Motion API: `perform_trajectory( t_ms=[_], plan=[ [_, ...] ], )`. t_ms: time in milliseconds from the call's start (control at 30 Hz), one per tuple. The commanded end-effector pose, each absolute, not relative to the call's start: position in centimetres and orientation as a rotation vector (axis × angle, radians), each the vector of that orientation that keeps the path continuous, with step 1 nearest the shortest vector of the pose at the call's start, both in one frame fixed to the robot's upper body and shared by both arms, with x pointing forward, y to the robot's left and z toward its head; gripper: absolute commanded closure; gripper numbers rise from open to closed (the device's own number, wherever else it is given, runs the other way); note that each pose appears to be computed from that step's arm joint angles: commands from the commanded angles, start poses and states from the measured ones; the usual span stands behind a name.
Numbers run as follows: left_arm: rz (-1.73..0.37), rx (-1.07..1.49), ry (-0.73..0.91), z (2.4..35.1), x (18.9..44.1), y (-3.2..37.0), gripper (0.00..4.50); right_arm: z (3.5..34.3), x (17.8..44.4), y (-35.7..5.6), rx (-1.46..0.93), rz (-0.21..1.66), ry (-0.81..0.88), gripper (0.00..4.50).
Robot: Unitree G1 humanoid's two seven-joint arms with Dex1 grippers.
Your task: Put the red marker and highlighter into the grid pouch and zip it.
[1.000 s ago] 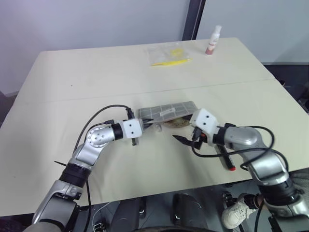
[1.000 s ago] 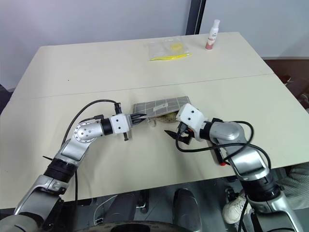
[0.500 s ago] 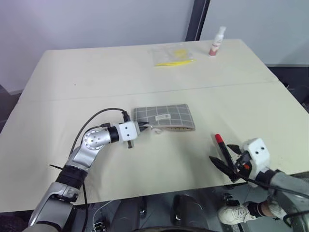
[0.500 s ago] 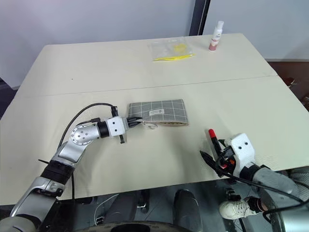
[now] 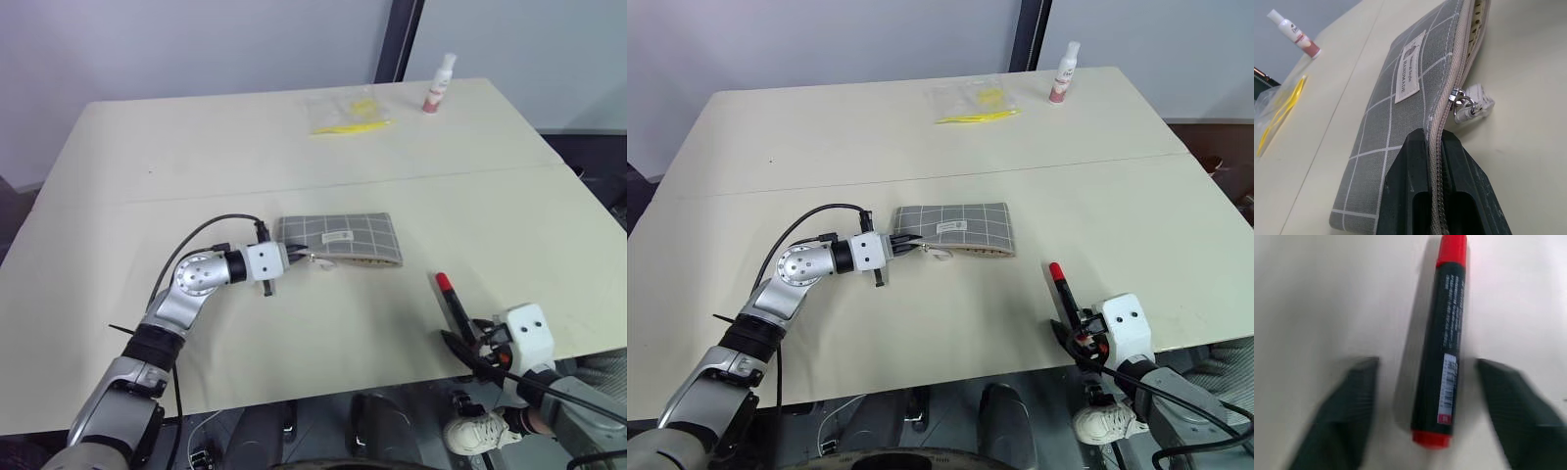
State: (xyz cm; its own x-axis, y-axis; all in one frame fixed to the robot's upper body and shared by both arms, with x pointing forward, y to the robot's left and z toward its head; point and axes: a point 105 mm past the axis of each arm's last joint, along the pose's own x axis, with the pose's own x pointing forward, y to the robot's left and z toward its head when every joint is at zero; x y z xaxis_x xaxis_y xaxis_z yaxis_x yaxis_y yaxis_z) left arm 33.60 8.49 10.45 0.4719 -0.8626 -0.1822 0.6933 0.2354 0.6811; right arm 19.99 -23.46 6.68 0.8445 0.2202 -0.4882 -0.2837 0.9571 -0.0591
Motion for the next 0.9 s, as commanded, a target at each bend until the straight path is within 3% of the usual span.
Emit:
perform_trajectory(
  t_ms=[33,67,100,167,267,500,667,900],
  plan=[
    [-1.079,0.778,-0.301,11.4,33.5,8.1,4.50,7.3,20.7,-22.4,-0.133,0.334,0.466,3.46],
    [-1.079,0.778,-0.302,11.4,33.5,8.1,4.50,8.5,20.9,-21.0,-0.134,0.427,0.401,3.95],
    [-1.078,0.778,-0.303,11.4,33.5,8.0,4.50,9.3,21.0,-20.0,-0.136,0.492,0.357,4.14],
    [-1.077,0.777,-0.303,11.4,33.6,8.0,4.50,10.7,20.5,-17.9,-0.245,0.676,0.286,4.13],
    [-1.076,0.776,-0.306,11.4,33.6,7.8,4.50,11.0,20.8,-17.1,-0.324,0.760,0.262,4.13],
    [-1.081,0.773,-0.326,11.7,33.4,7.3,4.50,10.1,24.7,-18.1,-0.400,0.652,0.273,4.13],
    [-1.083,0.774,-0.336,12.0,33.2,7.2,4.50,9.9,25.9,-18.3,-0.439,0.634,0.278,4.13],
    [-1.151,0.824,-0.375,12.2,32.3,5.8,4.50,12.4,28.6,-15.6,-0.599,0.692,0.198,4.13]
  ],
)
